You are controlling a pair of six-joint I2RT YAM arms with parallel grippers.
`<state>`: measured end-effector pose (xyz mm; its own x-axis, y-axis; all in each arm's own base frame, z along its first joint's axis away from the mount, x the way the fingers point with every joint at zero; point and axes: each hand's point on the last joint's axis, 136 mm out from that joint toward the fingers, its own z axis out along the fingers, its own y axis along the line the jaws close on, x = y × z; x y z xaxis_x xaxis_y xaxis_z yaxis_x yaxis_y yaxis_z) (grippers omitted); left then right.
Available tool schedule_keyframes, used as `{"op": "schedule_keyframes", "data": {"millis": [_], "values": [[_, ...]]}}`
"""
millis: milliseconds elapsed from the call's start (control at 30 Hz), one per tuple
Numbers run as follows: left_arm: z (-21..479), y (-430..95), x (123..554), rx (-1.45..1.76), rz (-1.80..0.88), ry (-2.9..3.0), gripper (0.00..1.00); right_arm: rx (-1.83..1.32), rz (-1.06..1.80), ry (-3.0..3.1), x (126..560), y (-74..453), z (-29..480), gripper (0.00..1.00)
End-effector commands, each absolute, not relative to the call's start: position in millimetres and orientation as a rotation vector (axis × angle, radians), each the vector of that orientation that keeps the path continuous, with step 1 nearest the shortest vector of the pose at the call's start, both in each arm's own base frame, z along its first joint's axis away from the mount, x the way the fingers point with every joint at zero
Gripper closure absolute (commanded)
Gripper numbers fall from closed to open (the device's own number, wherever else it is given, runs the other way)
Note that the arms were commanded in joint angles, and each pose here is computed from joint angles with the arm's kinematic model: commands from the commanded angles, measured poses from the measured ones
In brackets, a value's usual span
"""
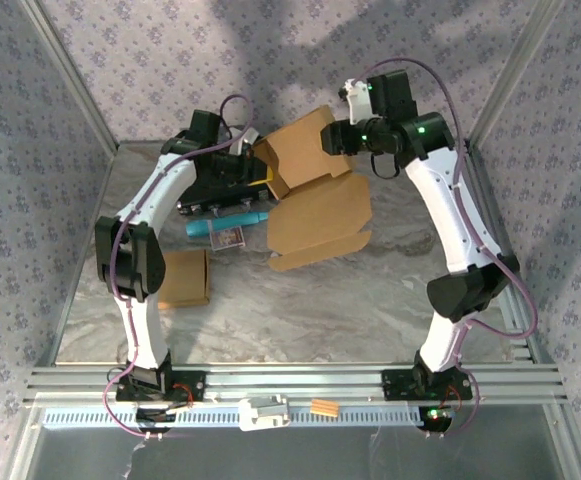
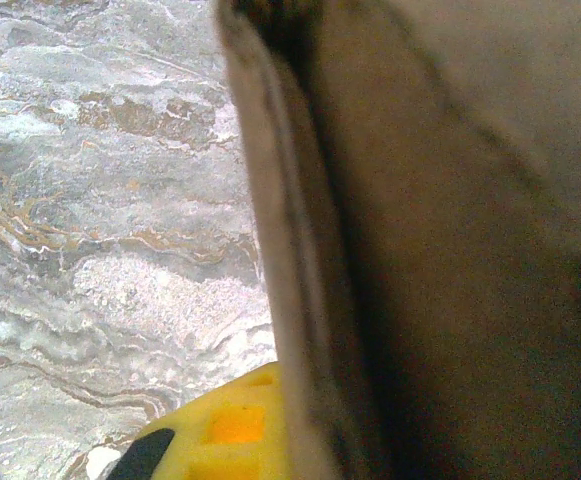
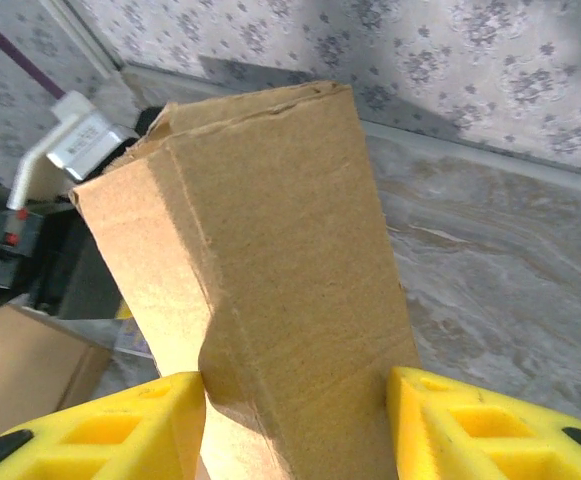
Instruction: Fold the paper box
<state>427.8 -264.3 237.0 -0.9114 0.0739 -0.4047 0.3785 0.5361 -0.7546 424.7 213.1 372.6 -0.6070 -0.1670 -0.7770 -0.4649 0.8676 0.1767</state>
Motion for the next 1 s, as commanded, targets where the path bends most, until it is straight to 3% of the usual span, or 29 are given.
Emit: {"op": "schedule_keyframes", "data": {"millis": [0,100,633,967], "values": [[268,-268,409,0.462,-1.338,2.385,1.00,-0.461,0.254,2.267,433,200,353,0.48],[268,-268,407,0.471,-1.330,2.391,1.00,-0.438,0.166,2.279,440,193,347,0.50],[266,-282,399,0.467,-1.275,2.466,1.00,-0.304,-0.251,2.299,455,158,331,0.98],[260,-282,396,0.373,-1.220,2.554,1.00,-0.268,-0.377,2.318,459,139,322,1.00]]}}
